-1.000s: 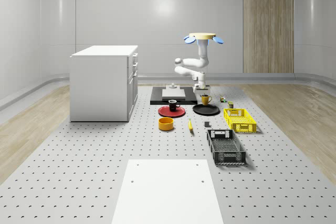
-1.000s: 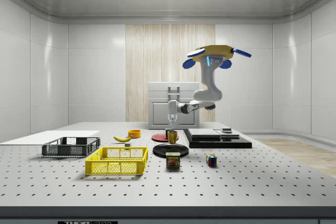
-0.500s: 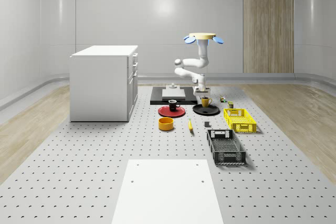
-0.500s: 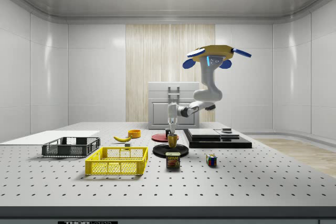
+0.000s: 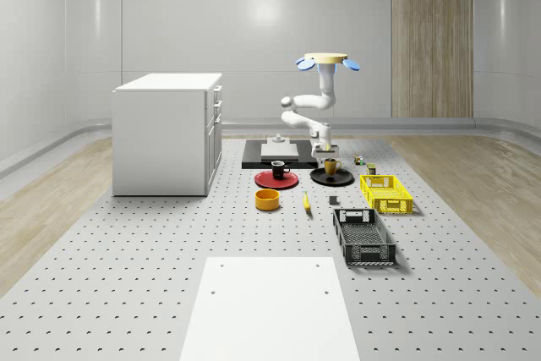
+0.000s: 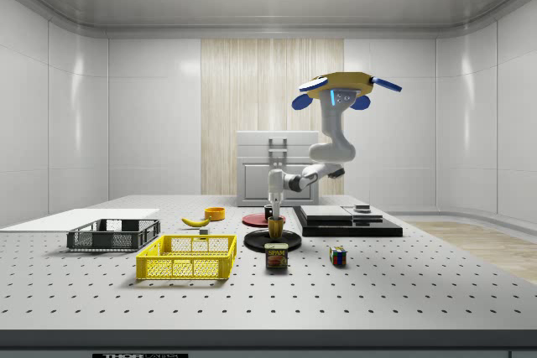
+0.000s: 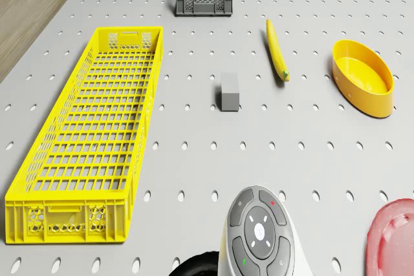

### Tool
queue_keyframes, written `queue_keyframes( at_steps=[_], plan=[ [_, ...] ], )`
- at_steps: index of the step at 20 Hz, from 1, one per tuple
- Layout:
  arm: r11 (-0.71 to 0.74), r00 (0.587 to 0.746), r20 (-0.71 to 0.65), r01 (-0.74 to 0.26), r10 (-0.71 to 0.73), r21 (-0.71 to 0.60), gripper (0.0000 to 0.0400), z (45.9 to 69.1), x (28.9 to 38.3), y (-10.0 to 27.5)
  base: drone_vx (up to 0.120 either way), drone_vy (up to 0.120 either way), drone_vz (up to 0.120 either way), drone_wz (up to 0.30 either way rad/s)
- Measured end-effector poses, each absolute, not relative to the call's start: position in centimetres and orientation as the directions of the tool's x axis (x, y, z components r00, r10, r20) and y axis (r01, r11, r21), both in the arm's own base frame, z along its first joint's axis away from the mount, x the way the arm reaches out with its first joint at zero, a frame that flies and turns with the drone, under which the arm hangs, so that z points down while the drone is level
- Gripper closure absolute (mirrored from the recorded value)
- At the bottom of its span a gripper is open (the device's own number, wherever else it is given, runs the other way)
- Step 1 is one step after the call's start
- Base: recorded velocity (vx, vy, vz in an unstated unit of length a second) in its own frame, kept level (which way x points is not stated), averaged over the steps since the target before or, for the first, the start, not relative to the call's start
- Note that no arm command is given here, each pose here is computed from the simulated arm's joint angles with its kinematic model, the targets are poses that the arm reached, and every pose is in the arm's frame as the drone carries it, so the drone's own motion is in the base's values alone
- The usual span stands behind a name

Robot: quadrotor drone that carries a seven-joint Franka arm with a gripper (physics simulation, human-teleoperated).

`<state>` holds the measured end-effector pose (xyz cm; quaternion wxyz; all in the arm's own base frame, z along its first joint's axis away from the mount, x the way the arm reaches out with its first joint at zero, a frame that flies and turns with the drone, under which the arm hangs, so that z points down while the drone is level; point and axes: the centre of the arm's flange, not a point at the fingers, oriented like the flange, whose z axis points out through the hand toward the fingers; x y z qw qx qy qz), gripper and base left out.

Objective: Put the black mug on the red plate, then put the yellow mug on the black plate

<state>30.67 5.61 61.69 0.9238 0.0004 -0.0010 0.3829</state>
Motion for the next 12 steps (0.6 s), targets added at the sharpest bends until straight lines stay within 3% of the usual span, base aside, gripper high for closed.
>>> queue_keyframes(
  at_steps=[2, 5, 12],
  plan=[
    [0.707, 0.707, 0.002, -0.708, 0.708, 0.0, 0.0077, 61.3, 30.67, 5.6, 0.0, 0.0, 0.0, 0.0],
    [0.707, 0.707, 0.002, -0.708, 0.708, 0.0, 0.0036, 60.3, 30.67, 5.6, 0.0, 0.0, 0.0, 0.0],
    [0.707, 0.707, 0.002, -0.707, 0.707, 0.0, 0.0006, 58.1, 30.67, 5.6, 0.0, 0.0, 0.0, 0.0]
  ],
)
